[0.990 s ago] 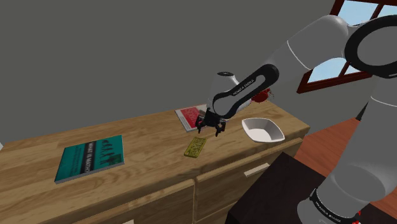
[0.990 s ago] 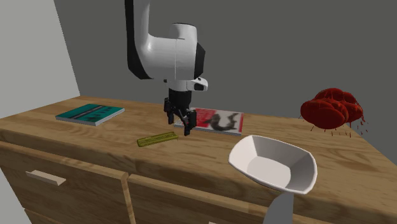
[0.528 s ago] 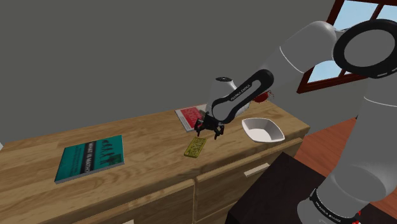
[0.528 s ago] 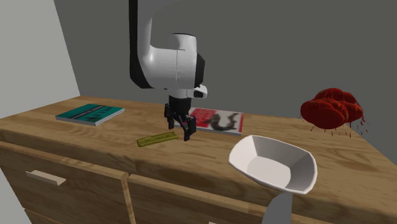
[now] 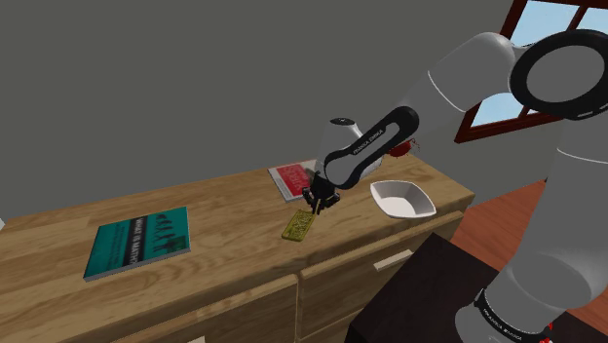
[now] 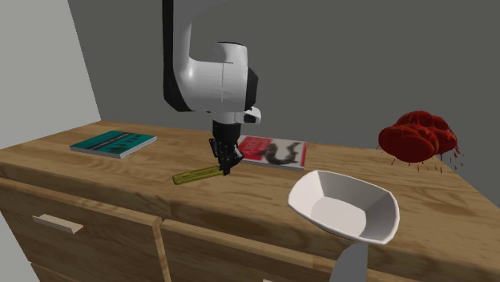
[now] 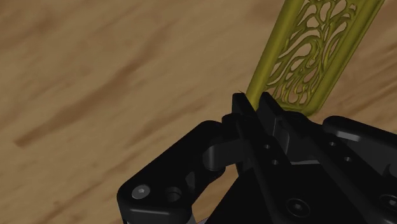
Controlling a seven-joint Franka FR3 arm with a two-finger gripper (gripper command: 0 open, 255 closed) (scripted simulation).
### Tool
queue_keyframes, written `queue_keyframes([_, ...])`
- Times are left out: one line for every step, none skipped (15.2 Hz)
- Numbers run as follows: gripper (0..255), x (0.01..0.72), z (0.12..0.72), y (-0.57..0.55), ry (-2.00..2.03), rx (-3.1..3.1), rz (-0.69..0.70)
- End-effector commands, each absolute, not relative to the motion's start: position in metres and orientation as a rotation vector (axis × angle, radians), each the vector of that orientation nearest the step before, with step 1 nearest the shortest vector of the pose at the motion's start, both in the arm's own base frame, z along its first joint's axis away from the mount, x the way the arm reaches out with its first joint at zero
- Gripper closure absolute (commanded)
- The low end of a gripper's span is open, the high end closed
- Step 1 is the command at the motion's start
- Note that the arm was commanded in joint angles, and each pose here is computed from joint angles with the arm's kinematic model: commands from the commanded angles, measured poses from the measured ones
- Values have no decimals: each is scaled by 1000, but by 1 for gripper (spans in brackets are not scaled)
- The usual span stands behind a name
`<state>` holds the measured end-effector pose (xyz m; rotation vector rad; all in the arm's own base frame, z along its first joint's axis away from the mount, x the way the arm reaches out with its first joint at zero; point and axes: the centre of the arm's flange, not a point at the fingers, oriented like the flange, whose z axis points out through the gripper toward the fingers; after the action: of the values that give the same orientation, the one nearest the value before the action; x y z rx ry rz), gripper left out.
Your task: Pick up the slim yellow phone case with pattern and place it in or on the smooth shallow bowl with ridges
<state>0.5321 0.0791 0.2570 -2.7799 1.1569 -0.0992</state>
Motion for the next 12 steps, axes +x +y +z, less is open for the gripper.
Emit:
queue_keyframes([255,532,257,79,1157,-2780,-99])
queue_keyframes([255,532,257,79,1157,-2780,-99])
queue_keyframes([255,532,257,79,1157,-2780,-99])
queue_keyframes([255,532,257,79,1157,-2780,-99])
queue_keyframes([255,532,257,79,1157,-2780,-99])
queue_keyframes([255,532,257,79,1157,-2780,-99])
queue_keyframes([255,532,262,79,1157,-2780,-99])
queue_keyframes([255,532,267,79,1157,-2780,-99])
queue_keyframes([255,532,273,79,1157,-2780,-99])
queue_keyframes([255,532,278,79,1157,-2780,-99])
queue_keyframes([255,532,283,79,1157,-2780,-99])
queue_keyframes([255,532,289,79,1157,-2780,-99])
